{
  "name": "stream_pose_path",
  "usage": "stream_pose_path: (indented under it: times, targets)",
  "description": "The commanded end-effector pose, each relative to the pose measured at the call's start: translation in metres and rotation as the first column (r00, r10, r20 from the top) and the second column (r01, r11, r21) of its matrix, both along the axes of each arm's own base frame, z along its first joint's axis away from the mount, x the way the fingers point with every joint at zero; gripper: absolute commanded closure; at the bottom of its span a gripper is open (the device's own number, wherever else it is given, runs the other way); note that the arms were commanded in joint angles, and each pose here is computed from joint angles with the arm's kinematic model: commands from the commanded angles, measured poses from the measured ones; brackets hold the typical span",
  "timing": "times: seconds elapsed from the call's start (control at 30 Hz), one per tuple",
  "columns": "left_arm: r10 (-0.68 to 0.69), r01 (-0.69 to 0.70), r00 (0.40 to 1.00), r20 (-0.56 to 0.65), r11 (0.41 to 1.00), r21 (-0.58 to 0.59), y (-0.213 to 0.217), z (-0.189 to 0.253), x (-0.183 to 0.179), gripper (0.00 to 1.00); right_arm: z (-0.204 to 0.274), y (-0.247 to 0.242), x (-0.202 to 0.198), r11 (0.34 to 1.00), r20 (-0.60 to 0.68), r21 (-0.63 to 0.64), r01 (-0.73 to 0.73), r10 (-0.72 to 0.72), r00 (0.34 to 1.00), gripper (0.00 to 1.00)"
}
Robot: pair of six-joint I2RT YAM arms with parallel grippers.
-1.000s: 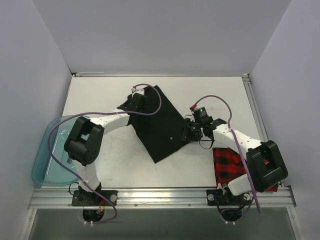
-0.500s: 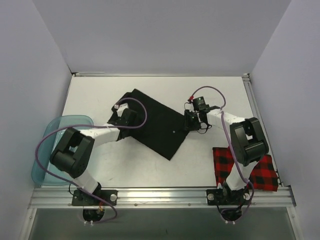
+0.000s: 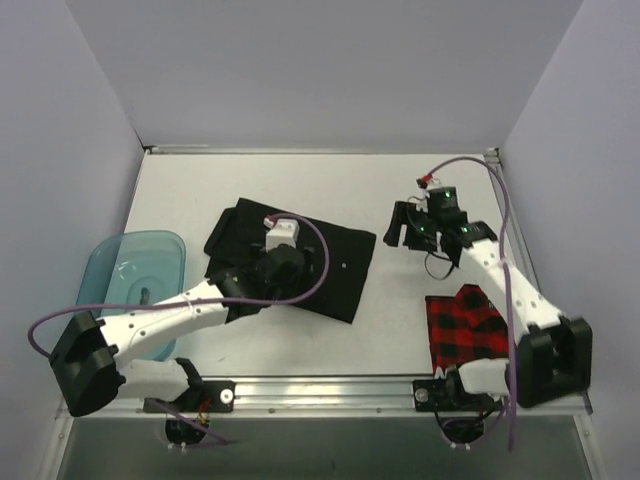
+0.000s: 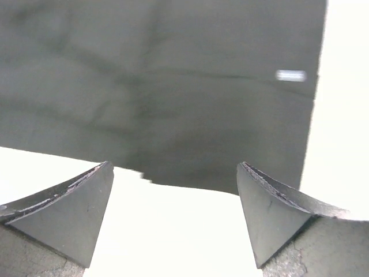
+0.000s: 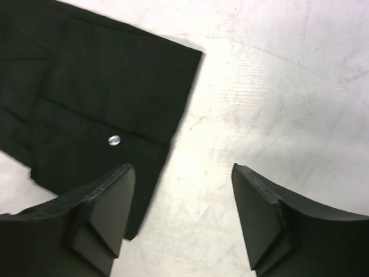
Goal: Fold and stack the long sleeve shirts
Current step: Fold the shirt
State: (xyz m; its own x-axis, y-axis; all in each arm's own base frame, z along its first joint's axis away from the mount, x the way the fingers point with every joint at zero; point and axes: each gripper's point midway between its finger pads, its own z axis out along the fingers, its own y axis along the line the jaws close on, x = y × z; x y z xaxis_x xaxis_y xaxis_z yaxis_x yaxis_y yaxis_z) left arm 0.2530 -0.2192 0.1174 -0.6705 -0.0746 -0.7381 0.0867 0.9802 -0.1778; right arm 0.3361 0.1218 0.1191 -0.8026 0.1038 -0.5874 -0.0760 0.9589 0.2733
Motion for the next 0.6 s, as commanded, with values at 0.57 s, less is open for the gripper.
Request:
stream_pose_path:
  times: [0.57]
  targets:
    - [-0.624, 0.486, 0.78, 0.047, 0.652, 0.582, -0.161, -0.024, -0.073, 0.14, 0.021, -0.054, -0.133, 0.912, 0.008, 0.2, 0.359, -0.368, 0.93, 0.0]
